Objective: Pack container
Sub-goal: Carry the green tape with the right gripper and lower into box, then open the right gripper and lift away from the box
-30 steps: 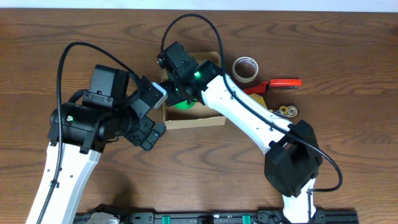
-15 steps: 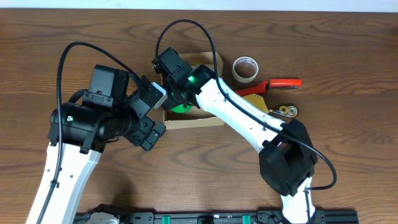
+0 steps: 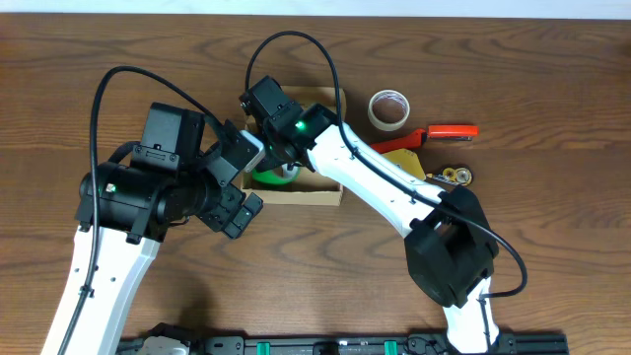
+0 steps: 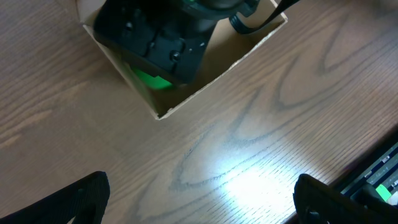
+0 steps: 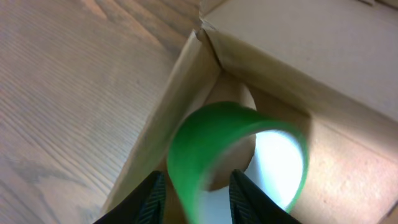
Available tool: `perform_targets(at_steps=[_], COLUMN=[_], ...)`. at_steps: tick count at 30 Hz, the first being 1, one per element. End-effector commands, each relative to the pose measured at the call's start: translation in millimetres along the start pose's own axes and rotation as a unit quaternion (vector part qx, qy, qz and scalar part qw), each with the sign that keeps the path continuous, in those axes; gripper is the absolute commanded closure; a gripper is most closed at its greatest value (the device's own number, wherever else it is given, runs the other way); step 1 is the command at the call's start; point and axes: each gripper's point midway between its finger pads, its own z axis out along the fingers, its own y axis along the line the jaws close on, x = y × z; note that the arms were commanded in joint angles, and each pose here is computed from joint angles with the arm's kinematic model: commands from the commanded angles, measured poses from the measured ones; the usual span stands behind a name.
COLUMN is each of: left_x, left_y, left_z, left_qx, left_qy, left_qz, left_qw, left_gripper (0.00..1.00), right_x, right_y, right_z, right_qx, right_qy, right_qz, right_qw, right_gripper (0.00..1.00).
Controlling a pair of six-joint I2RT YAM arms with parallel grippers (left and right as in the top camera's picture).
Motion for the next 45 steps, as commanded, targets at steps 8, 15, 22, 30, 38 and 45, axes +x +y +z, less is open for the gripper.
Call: perform_targets(at_steps=[8, 15, 22, 30, 38, 45], left_x=[-2, -2, -2, -2, -2, -2], left_y=[1, 1, 1, 1, 1, 1], left_z=[-3, -3, -3, -3, -3, -3], left_qx=[-0.003, -0.003, -0.003, -0.003, -0.003, -0.003], left_qy=[-0.004, -0.004, -0.004, -0.004, -0.004, -0.004], left_qz=[0.01, 0.01, 0.01, 0.01, 0.01, 0.01], left_qw=[1.0, 1.0, 1.0, 1.0, 1.0, 1.0], left_gripper=[0.04, 0.05, 0.05, 0.05, 0.05, 0.05], right_x=[-1, 3, -1, -34, -44, -32], right_y=[1, -5, -32, -92, -185, -234], right_z=[6, 4, -19, -112, -147, -107], right_qx=[-0.001, 0.006, 0.024, 0.045, 0.145, 0.171], right_qy=[-0.003, 0.007, 0.014, -0.057, -0.081, -0.024], right_qz=[0.0, -0.006, 0.004, 0.008, 0.003, -0.011], right_qw=[1.0, 1.0, 1.0, 0.997, 0.986, 0.985], right_gripper=[0.55, 0.56, 0.6, 0.58, 0.49, 0.49])
